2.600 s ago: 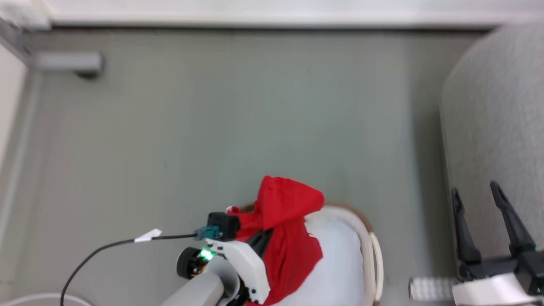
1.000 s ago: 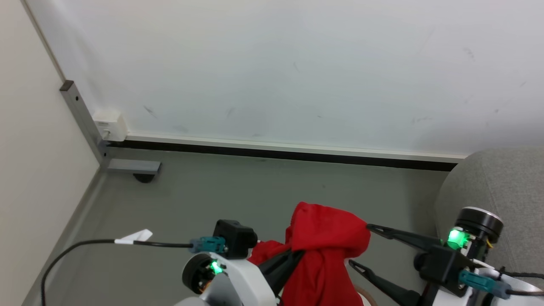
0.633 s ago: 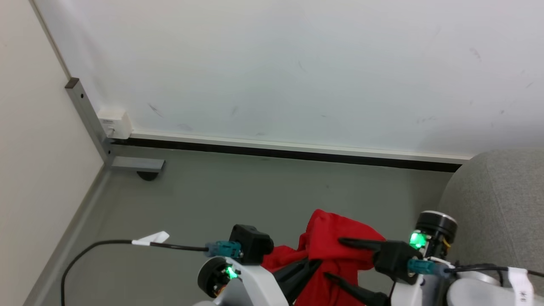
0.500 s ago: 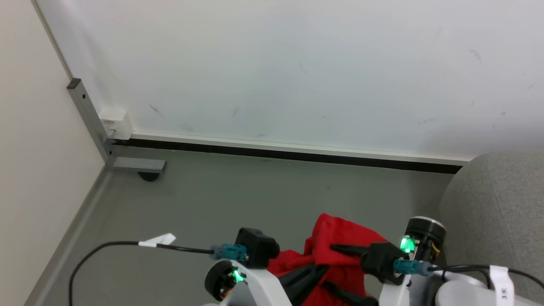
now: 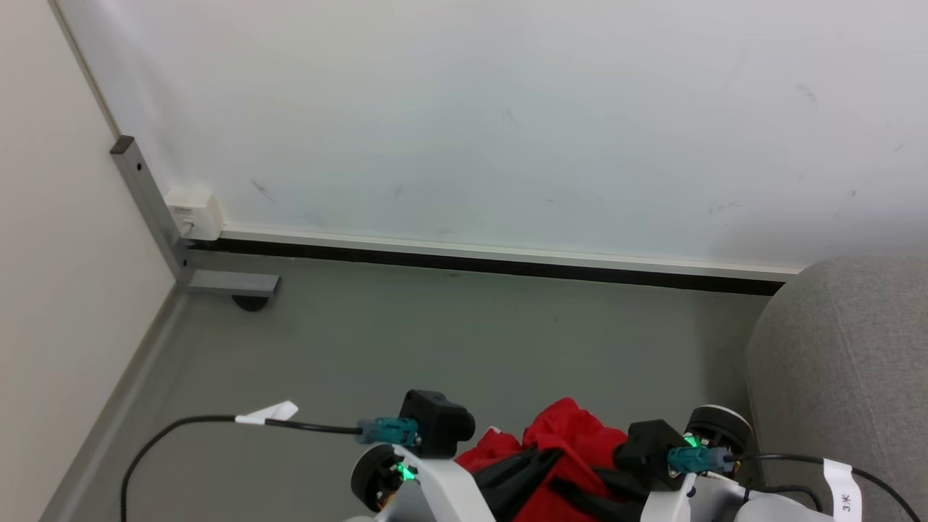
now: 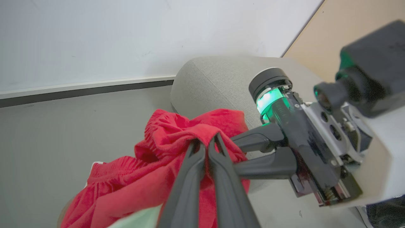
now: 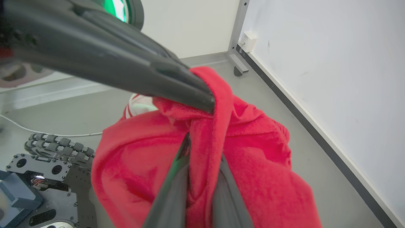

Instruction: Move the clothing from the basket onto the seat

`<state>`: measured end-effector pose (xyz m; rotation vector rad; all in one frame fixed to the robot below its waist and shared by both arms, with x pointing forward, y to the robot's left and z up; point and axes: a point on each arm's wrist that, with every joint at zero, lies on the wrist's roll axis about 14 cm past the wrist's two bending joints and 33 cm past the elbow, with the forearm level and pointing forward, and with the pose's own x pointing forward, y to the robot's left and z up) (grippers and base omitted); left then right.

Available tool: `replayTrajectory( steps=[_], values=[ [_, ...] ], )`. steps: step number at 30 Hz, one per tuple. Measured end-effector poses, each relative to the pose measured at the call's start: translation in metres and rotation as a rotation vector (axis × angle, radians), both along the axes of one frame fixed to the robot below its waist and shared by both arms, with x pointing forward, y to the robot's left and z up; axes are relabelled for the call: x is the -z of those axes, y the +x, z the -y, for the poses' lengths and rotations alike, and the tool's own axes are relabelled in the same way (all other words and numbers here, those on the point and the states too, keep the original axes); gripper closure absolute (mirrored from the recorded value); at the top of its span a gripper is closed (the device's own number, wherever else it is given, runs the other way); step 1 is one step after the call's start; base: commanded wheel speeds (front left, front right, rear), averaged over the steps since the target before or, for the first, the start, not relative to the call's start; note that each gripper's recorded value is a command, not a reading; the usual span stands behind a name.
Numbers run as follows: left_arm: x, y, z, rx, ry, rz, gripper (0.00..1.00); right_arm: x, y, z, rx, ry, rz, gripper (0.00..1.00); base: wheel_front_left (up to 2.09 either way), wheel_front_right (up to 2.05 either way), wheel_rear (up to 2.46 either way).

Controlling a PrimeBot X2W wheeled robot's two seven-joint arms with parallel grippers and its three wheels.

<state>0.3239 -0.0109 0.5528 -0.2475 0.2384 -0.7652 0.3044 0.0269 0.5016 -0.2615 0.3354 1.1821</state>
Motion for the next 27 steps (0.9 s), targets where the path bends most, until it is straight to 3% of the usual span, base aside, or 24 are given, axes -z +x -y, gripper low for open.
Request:
replayTrajectory(
  steps=[1,3,12,20,27],
  values=[
    [-0.001,0.002,-0.001,-0.010,-0.005,0.005,0.82,-0.002,0.002,0.002,0.009,0.012,0.001,1.00,0.00,0.00,0.00],
    [0.000,0.005,-0.002,-0.021,0.010,0.027,0.00,-0.003,0.006,0.007,0.031,0.026,0.000,1.00,0.00,0.00,0.00],
    [-0.005,0.028,-0.002,-0.066,0.038,0.114,0.00,-0.020,0.040,0.063,0.205,0.063,0.067,1.00,0.00,0.00,0.00],
    [-0.001,0.033,0.034,0.038,0.038,0.139,0.00,-0.052,0.058,0.140,0.436,0.133,0.143,1.00,0.00,0.00,0.00],
    [-0.003,0.027,0.078,0.174,0.007,0.153,0.00,-0.070,0.051,0.219,0.650,0.149,0.206,1.00,0.00,0.00,0.00]
  ],
)
